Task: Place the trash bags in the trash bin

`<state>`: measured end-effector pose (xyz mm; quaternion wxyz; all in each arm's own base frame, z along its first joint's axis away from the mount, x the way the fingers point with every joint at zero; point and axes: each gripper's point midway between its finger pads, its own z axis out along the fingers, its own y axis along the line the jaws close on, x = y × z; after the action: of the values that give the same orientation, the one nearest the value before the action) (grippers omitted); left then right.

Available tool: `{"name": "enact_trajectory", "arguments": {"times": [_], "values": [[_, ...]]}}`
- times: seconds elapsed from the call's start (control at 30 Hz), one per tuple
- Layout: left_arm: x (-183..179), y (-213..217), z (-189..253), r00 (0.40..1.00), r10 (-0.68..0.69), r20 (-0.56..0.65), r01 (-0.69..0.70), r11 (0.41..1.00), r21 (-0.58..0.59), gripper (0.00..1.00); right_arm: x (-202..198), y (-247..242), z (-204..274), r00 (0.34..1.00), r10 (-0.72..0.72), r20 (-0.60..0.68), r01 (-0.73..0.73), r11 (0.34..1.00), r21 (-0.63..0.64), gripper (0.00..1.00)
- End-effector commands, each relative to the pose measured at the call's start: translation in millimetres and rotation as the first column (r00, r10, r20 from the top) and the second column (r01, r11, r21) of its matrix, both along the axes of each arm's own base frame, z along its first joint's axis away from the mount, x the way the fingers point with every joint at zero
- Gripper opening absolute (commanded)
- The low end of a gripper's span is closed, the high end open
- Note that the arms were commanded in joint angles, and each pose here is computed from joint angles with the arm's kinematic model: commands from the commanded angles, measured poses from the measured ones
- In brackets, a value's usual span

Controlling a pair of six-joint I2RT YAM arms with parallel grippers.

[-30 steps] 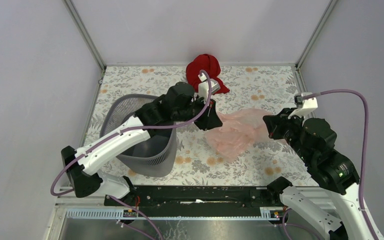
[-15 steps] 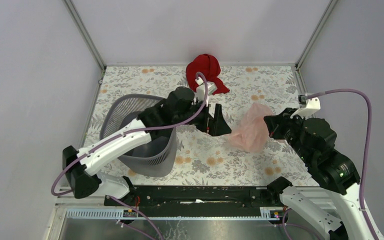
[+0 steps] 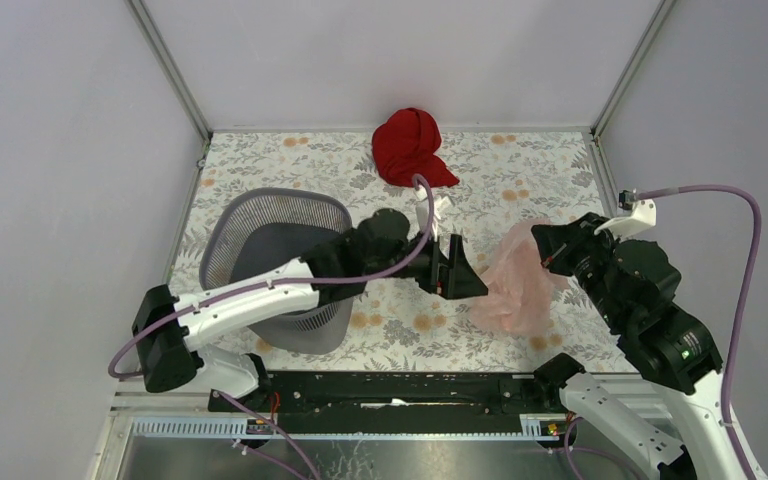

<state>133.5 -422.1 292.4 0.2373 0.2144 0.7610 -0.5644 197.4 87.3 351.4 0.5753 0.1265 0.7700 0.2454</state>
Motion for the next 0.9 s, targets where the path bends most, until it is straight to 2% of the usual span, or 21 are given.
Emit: {"name": "enact_trajectory", "arguments": {"times": [0.0,0.03,0.1,0.13,0.23,0.3,0.4,0.53,0.63,0.7,0.77,0.87], "values": [[7.5,-4.3,31.9,0.98,0.196,0.042,-0.19,0.976,-0.107,0.7,7.4,2.5,37.6,0.996,-0.027,0.083,0.02,0.995,0.094,0.0],[4.6,-2.5,27.7,0.98,0.2,0.01,-0.197,0.97,-0.145,0.65,7.8,2.3,41.9,0.995,-0.03,0.091,0.021,0.995,0.101,0.0],[0.5,0.0,34.9,0.979,0.199,-0.046,-0.205,0.951,-0.23,0.64,9.9,1.9,50.1,0.994,-0.041,0.106,0.029,0.993,0.113,0.0],[-0.7,-0.4,37.9,0.979,0.194,-0.064,-0.204,0.946,-0.251,0.68,11.2,1.3,53.6,0.992,-0.047,0.113,0.034,0.993,0.116,0.0],[-9.7,-9.0,34.7,0.987,0.132,-0.089,-0.151,0.958,-0.246,0.91,13.7,0.2,62.5,0.99,-0.061,0.131,0.045,0.991,0.127,0.0],[-14.5,-15.4,32.5,0.989,0.1,-0.11,-0.126,0.958,-0.258,0.99,14.5,1.3,67.0,0.988,-0.059,0.141,0.04,0.99,0.133,0.0],[-14.8,-24.4,30.0,0.989,0.081,-0.126,-0.113,0.957,-0.268,0.99,12.7,2.9,70.9,0.987,-0.048,0.155,0.025,0.989,0.143,0.0],[5.1,-41.9,15.9,0.986,0.13,-0.105,-0.148,0.969,-0.196,0.97,6.8,4.2,73.7,0.985,-0.023,0.169,-0.001,0.989,0.145,0.0],[29.5,-45.8,2.3,0.977,0.194,-0.086,-0.205,0.969,-0.139,0.86,0.6,3.0,75.3,0.984,-0.008,0.18,-0.018,0.99,0.14,0.0],[47.9,-42.3,-7.7,0.966,0.25,-0.07,-0.257,0.961,-0.102,0.74,-3.4,0.4,76.3,0.982,-0.005,0.189,-0.02,0.991,0.133,0.0],[58.7,-39.9,-11.1,0.962,0.268,-0.06,-0.272,0.959,-0.083,0.54,-6.6,-2.4,76.1,0.98,-0.005,0.199,-0.02,0.992,0.123,0.0],[70.8,-32.4,-7.1,0.952,0.305,0.006,-0.305,0.951,-0.043,0.32,-9.5,-7.6,70.7,0.979,-0.007,0.206,-0.011,0.997,0.083,0.0]]}}
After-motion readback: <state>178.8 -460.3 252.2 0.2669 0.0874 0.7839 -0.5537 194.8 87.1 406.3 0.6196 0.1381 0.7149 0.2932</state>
